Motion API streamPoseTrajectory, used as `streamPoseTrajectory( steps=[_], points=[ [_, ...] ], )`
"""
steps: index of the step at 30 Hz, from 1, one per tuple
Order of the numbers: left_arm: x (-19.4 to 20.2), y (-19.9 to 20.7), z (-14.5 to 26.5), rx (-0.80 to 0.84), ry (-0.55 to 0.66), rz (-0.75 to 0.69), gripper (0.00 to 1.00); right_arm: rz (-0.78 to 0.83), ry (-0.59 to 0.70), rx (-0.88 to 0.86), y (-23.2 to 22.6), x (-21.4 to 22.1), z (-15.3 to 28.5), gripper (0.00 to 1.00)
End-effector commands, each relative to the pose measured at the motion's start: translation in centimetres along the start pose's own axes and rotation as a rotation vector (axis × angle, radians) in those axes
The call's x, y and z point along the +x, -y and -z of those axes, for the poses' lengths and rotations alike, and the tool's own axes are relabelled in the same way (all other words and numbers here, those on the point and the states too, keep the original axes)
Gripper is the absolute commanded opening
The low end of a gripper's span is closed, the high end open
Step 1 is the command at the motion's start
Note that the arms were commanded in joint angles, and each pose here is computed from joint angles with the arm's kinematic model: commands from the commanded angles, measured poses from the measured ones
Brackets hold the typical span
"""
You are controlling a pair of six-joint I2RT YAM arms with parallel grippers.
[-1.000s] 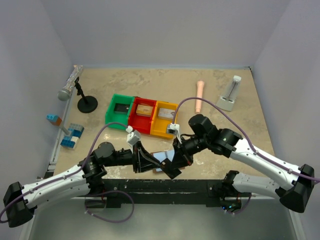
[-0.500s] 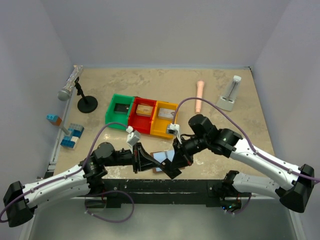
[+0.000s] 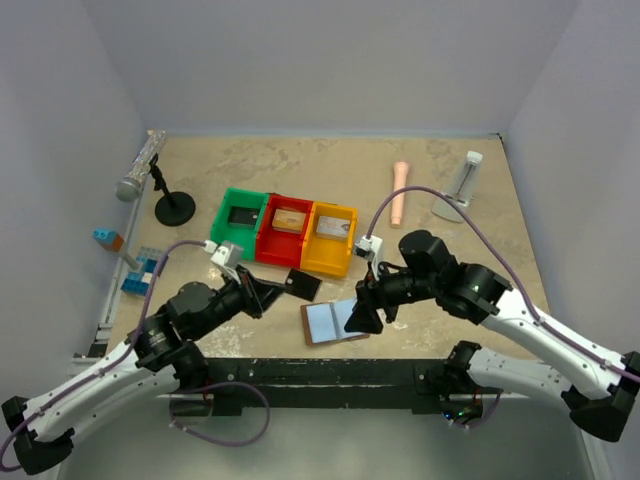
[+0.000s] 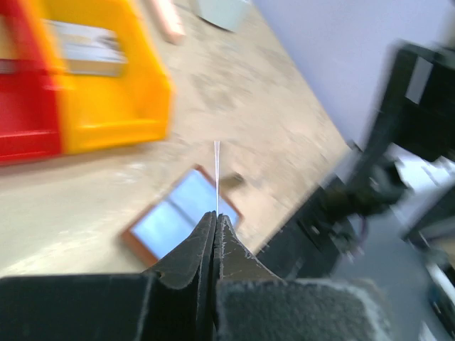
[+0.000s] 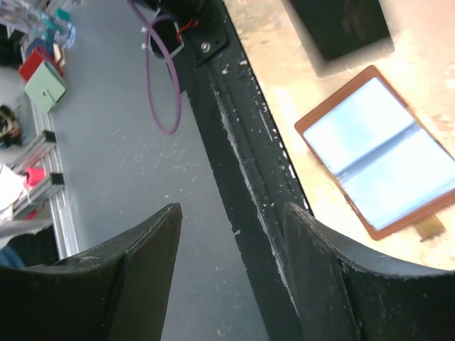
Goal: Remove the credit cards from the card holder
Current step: Place the credit card in the storage box.
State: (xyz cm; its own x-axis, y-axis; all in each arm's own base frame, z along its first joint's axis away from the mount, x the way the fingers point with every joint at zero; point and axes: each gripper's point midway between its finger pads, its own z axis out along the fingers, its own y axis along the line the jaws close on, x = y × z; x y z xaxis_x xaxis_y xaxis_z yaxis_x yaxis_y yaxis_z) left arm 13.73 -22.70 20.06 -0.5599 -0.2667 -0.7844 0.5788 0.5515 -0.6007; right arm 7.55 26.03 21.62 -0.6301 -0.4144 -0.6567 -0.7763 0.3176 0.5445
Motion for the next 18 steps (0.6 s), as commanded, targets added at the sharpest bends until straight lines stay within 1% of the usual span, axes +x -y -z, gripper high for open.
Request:
streamPoseTrajectory(
  steps=[1,6,11,15,18],
  points=[
    [-4.6,-7.1,3.3,-0.475,0.142,0.002,0.0,0.001,0.148,0.086,0.0,-2.3,2.1,0.64],
    [-9.5,-9.2,5.2,-0.672,0.208,-0.011,0.0,0.003,0.188,0.075,-0.5,-1.9,2.9,0.64],
    [-13.1,-12.0,5.6,-0.758,0.241,0.033,0.0,0.0,0.208,0.06,-0.4,-1.1,2.8,0.64],
    [-15.4,-14.5,4.0,-0.705,0.265,0.107,0.0,-0.01,0.205,0.036,-0.3,-0.7,2.1,0.63],
    [-16.3,-15.1,2.1,-0.6,0.241,0.12,0.0,-0.014,0.196,0.021,-0.4,-0.6,1.8,0.62]
  ],
)
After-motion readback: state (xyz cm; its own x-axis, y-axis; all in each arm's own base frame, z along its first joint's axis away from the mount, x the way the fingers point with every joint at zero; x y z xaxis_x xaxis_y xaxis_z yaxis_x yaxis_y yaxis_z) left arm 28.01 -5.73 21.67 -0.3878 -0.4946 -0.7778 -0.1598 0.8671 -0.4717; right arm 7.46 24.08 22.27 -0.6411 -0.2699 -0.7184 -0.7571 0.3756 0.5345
